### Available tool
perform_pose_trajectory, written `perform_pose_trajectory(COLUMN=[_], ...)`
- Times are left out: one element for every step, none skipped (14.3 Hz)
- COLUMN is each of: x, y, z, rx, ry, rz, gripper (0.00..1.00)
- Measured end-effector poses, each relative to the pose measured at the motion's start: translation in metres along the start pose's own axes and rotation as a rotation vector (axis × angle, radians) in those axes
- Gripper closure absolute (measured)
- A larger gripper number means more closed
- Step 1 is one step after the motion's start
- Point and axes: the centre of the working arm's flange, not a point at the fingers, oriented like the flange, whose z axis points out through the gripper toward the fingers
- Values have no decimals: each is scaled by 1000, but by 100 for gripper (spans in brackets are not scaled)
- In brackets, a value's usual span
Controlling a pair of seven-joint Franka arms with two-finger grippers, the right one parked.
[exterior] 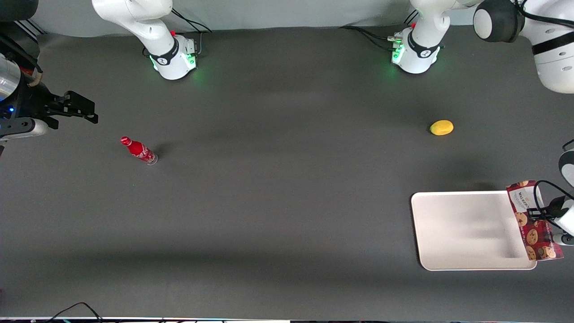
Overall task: Place red cookie box on tray
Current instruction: 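Carry the held box over the white tray with the left gripper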
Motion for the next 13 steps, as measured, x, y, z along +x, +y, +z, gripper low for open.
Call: perform_pose_trajectory(x=[2, 3, 5, 6, 7, 7, 7, 7, 7, 7, 6, 6, 6], y=[0, 1, 2, 3, 3, 4, 5, 5, 5, 5, 6, 6, 6], z=[6, 12, 18, 23, 28, 33, 37, 41, 44, 46, 48, 50, 52], rx=[5, 8, 10, 9, 4, 0, -4, -7, -8, -8, -8, -9, -9], ry=[3, 2, -1, -3, -6, -11, -14, -16, -16, -18, -20, -22, -23], rz=[2, 4, 6, 7, 5, 3, 1, 0, 0, -1, -1, -1, -1], gripper=[93, 93, 93, 93, 93, 93, 93, 93, 93, 93, 93, 93, 93])
